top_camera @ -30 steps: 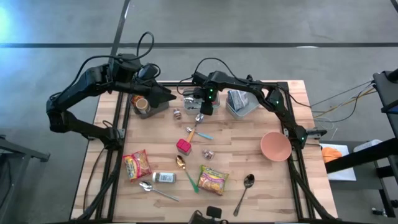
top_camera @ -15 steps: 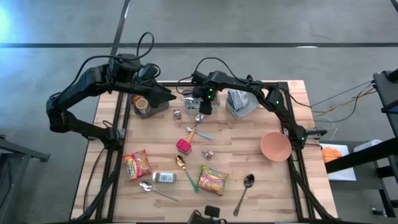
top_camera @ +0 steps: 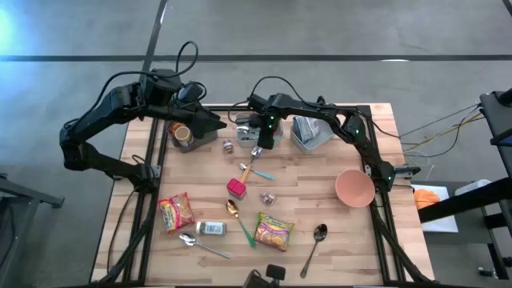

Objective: Pick & Place Food Item
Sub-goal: Put the big blue spoon into the left gray bin

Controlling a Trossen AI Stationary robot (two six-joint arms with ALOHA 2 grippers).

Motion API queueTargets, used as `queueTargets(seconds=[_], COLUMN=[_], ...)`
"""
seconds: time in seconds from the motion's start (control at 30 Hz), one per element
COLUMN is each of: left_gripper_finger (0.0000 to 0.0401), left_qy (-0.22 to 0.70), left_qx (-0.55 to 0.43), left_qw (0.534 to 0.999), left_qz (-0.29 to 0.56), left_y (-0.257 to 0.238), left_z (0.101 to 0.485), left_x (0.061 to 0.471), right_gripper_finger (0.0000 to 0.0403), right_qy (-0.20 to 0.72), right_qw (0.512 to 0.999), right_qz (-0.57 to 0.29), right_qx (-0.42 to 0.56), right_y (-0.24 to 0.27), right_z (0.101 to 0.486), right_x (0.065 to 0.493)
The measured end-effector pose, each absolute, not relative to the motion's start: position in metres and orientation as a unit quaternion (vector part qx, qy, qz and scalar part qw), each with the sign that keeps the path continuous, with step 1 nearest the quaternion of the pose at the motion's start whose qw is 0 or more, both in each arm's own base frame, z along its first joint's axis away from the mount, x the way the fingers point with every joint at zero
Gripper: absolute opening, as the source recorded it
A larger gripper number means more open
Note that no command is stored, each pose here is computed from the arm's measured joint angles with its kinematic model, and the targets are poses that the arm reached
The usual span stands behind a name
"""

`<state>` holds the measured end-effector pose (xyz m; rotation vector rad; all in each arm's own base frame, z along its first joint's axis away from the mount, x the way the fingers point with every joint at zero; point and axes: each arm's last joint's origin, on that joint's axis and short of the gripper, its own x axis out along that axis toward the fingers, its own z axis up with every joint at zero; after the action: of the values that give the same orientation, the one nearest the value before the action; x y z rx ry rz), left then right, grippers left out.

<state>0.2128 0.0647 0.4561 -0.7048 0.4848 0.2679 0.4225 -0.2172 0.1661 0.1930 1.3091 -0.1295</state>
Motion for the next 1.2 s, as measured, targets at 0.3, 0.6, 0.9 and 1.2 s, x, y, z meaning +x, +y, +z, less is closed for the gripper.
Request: queueTargets(seconds=[0.3, 0.6, 0.9, 1.2], left_gripper_finger=[0.0296, 0.0296, 0.0296, 0.0296], left_qy=[0.234, 0.235, 0.235, 0.236], left_qx=[-0.344, -0.344, -0.344, -0.344], left_qw=[0.900, 0.900, 0.900, 0.899], left_qz=[0.130, 0.131, 0.131, 0.131], left_y=[0.065, 0.065, 0.065, 0.065], left_z=[0.456, 0.456, 0.456, 0.456], left_x=[0.213, 0.213, 0.213, 0.213], right_gripper_finger=[0.0044, 0.0044, 0.0044, 0.0046], right_qy=[0.636, 0.625, 0.654, 0.664], right_qw=[0.760, 0.764, 0.741, 0.734], right_qz=[-0.106, -0.136, -0.122, -0.111], right_qx=[0.074, 0.085, 0.089, 0.092], right_y=[-0.219, -0.221, -0.220, -0.219], right_z=[0.172, 0.186, 0.173, 0.163], right_x=[0.418, 0.421, 0.418, 0.419])
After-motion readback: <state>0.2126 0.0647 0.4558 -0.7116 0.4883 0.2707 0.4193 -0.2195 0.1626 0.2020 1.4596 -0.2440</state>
